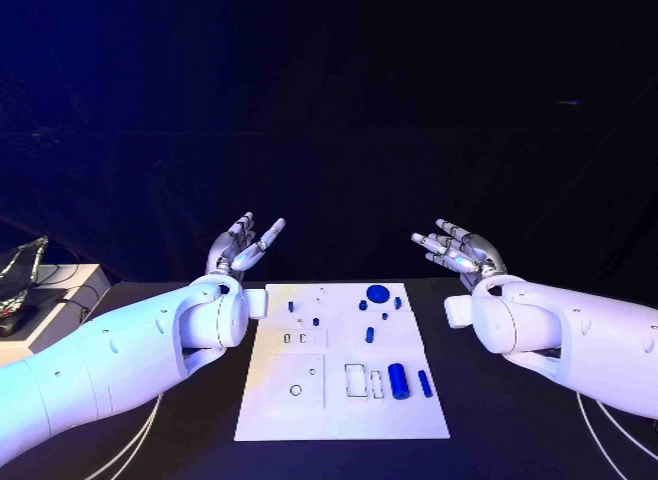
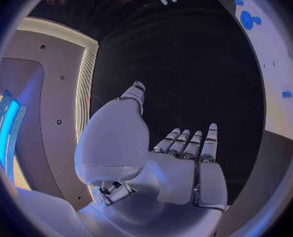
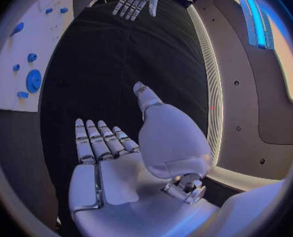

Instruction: Assemble the parts on the task board

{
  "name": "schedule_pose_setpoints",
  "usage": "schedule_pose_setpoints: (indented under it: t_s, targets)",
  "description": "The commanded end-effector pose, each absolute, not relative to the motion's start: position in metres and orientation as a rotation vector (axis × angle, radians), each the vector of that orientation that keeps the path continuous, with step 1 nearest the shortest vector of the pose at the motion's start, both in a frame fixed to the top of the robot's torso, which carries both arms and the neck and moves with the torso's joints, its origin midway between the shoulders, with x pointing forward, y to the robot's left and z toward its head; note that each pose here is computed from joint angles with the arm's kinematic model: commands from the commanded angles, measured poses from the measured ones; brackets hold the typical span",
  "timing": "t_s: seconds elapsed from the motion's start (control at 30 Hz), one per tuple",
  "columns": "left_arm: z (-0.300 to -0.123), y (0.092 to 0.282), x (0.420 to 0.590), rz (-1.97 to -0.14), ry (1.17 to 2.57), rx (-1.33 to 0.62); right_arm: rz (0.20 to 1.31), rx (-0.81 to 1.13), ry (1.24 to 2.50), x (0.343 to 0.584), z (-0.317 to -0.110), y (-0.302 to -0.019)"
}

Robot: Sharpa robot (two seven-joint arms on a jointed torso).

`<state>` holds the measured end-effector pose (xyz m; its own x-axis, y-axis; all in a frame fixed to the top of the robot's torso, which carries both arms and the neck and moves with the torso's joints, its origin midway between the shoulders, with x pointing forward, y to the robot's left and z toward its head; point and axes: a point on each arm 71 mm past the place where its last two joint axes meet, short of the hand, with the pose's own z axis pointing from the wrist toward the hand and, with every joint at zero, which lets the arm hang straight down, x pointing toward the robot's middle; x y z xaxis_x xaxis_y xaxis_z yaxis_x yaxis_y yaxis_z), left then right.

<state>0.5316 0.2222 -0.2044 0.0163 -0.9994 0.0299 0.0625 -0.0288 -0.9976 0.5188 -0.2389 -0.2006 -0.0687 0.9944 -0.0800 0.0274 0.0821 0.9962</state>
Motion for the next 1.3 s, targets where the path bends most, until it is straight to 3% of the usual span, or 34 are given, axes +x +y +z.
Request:
schedule_pose_setpoints:
  t_s: [0.03, 0.2, 0.23, 0.57, 0.87, 1.1, 1.3]
  targets:
    - [-0.202, 0.215, 0.536, -1.335, 1.211, -1.127, 1.265, 1.095, 1.471, 0.524, -0.200, -0.234]
    - [-0.201, 0.215, 0.537, -1.336, 1.211, -1.126, 1.263, 1.085, 1.490, 0.528, -0.198, -0.238]
    - [-0.203, 0.216, 0.536, -1.354, 1.229, -1.130, 1.224, 0.898, 1.467, 0.532, -0.193, -0.249]
    - [-0.206, 0.222, 0.533, -1.366, 1.275, -1.083, 1.094, 0.527, 1.472, 0.534, -0.190, -0.250]
    - [-0.213, 0.227, 0.514, -1.413, 1.346, -0.988, 0.910, 0.162, 1.489, 0.531, -0.194, -0.238]
    - [-0.201, 0.229, 0.499, -1.471, 1.377, -0.946, 0.799, 0.042, 1.480, 0.535, -0.191, -0.234]
    - [-0.187, 0.226, 0.487, -1.521, 1.383, -0.924, 0.734, 0.071, 1.551, 0.545, -0.191, -0.234]
